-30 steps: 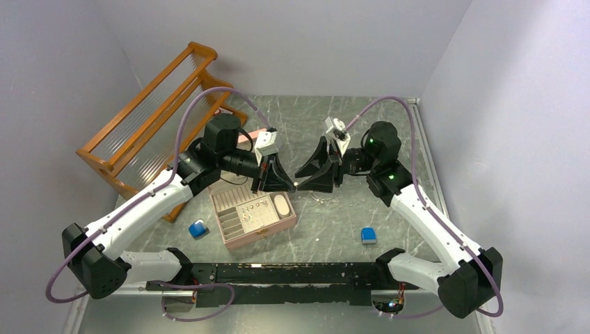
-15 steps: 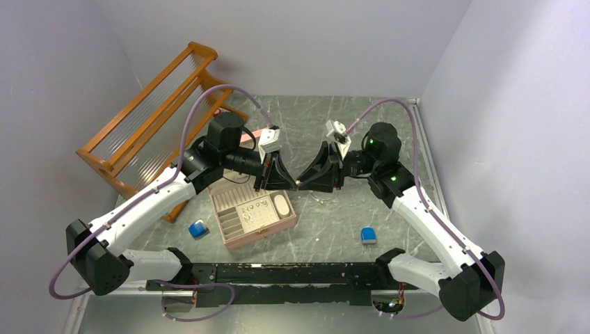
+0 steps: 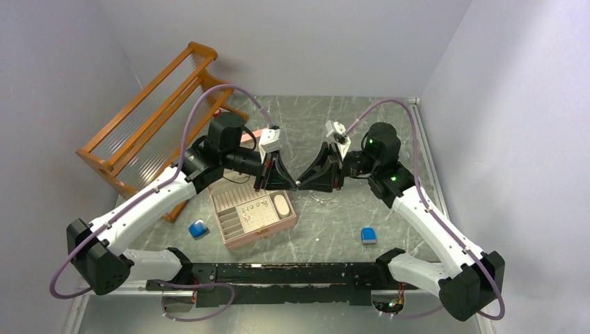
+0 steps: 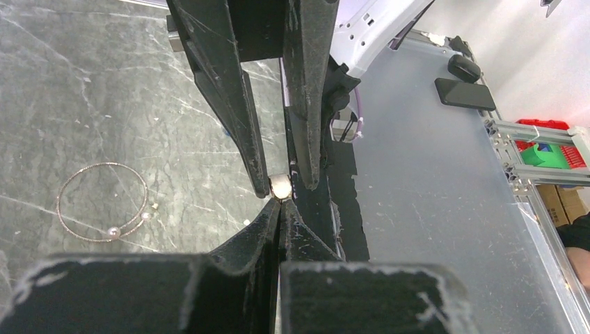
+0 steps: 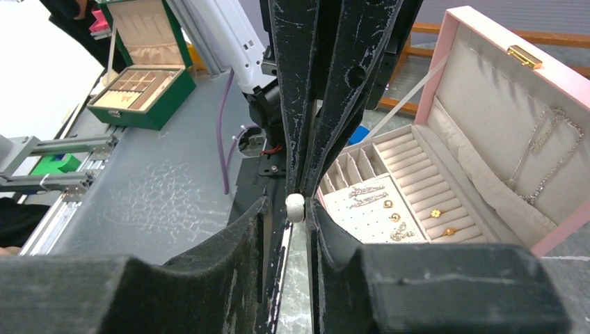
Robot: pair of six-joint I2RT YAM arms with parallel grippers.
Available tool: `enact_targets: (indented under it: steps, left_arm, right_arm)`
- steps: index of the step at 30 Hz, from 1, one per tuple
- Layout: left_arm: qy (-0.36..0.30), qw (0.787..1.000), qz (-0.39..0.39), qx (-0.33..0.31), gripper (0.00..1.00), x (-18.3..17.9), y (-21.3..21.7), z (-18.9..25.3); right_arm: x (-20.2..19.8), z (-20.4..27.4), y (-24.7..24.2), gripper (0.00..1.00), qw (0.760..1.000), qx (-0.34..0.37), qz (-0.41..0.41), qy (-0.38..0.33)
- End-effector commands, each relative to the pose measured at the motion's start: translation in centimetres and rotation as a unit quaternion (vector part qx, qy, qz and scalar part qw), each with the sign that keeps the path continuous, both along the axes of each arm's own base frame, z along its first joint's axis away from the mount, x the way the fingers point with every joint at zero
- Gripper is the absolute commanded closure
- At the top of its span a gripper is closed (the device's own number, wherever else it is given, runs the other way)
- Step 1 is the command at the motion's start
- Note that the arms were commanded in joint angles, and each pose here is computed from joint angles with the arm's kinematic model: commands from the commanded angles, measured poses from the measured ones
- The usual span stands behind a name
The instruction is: Organize the mixed jewelry
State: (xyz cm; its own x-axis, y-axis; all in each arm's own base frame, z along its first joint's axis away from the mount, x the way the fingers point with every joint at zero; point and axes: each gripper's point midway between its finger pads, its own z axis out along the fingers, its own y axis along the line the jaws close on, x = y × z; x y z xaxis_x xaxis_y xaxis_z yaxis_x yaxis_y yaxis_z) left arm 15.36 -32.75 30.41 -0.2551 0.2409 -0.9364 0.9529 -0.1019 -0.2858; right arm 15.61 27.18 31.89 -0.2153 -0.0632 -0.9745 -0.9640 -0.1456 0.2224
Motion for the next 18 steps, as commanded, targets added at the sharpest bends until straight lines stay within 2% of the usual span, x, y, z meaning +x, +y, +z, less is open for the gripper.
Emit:
enact_targets:
  steps: [1, 8, 14, 18]
  left_arm:
    - [-0.004, 1.0, 0.004, -0.003, 0.95, 0.49, -0.08, 0.79]
    - [-0.002, 1.0, 0.003, -0.002, 0.95, 0.48, -0.13, 0.74]
    - [0.002, 1.0, 0.001, -0.002, 0.95, 0.48, -0.21, 0.64]
    - [0.003, 1.0, 0.001, -0.001, 0.95, 0.45, -0.18, 0.61]
  right_arm:
    - [-0.47, 1.15, -0.12, 0.71, 1.0, 0.011, 0.003, -0.023]
    - [-0.7, 1.18, -0.2, 0.8, 1.0, 0.01, 0.008, -0.021]
    - [-0.49, 0.66, -0.18, 0.74, 1.0, 0.004, 0.003, -0.015]
    - [-0.37, 0.7, -0.08, 0.77, 1.0, 0.004, -0.001, -0.014]
